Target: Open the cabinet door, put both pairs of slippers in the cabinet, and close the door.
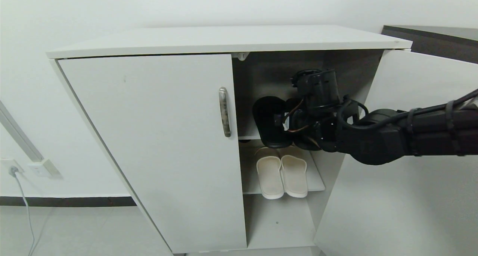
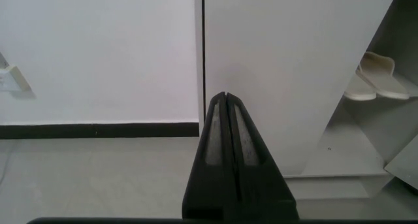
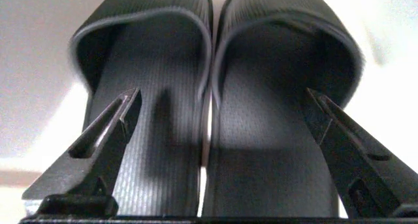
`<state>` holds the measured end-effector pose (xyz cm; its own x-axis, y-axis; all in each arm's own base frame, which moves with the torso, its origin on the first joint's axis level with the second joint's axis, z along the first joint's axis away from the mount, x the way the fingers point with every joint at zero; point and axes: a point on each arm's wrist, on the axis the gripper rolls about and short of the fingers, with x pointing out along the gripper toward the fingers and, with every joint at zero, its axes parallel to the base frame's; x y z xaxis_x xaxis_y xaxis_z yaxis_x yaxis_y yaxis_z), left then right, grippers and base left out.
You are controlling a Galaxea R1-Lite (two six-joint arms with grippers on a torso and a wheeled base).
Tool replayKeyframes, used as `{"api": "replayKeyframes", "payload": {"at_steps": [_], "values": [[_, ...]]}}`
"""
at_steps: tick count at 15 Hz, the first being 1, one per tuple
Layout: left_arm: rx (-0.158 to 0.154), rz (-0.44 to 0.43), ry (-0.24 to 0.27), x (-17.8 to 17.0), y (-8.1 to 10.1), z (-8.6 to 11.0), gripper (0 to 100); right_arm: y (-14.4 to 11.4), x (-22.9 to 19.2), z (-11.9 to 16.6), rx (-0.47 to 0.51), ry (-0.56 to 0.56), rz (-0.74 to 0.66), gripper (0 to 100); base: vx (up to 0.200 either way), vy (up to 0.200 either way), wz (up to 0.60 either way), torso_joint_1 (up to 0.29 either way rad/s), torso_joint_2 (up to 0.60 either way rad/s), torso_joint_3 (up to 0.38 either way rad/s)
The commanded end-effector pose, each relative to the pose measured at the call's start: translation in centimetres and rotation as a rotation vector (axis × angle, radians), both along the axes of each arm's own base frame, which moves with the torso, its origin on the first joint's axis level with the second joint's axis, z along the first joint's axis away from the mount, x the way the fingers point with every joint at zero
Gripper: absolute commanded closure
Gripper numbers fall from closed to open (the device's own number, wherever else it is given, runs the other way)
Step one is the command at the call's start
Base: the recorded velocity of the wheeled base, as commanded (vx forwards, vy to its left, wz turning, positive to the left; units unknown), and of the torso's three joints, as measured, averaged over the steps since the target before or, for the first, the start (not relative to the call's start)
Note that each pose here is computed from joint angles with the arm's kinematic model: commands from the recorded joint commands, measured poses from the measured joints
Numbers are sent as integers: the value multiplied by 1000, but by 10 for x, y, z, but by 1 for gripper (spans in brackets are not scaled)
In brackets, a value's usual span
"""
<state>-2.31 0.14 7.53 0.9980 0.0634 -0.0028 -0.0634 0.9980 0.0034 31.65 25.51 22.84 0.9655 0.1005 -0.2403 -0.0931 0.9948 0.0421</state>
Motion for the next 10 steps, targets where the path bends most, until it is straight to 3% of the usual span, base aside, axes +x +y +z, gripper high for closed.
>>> {"api": "replayKeyframes", "payload": {"at_steps": [1,6,10], "values": [[0,-1,2,0,0,0,100,-12,-29,15,11,-14,8,0,0,0,0,0,0,0],[1,-1,2,0,0,0,100,-24,-72,9,34,-40,116,0,0,0,0,0,0,0],[1,-2,2,0,0,0,100,-32,-88,-16,46,-99,268,0,0,0,0,0,0,0]]}}
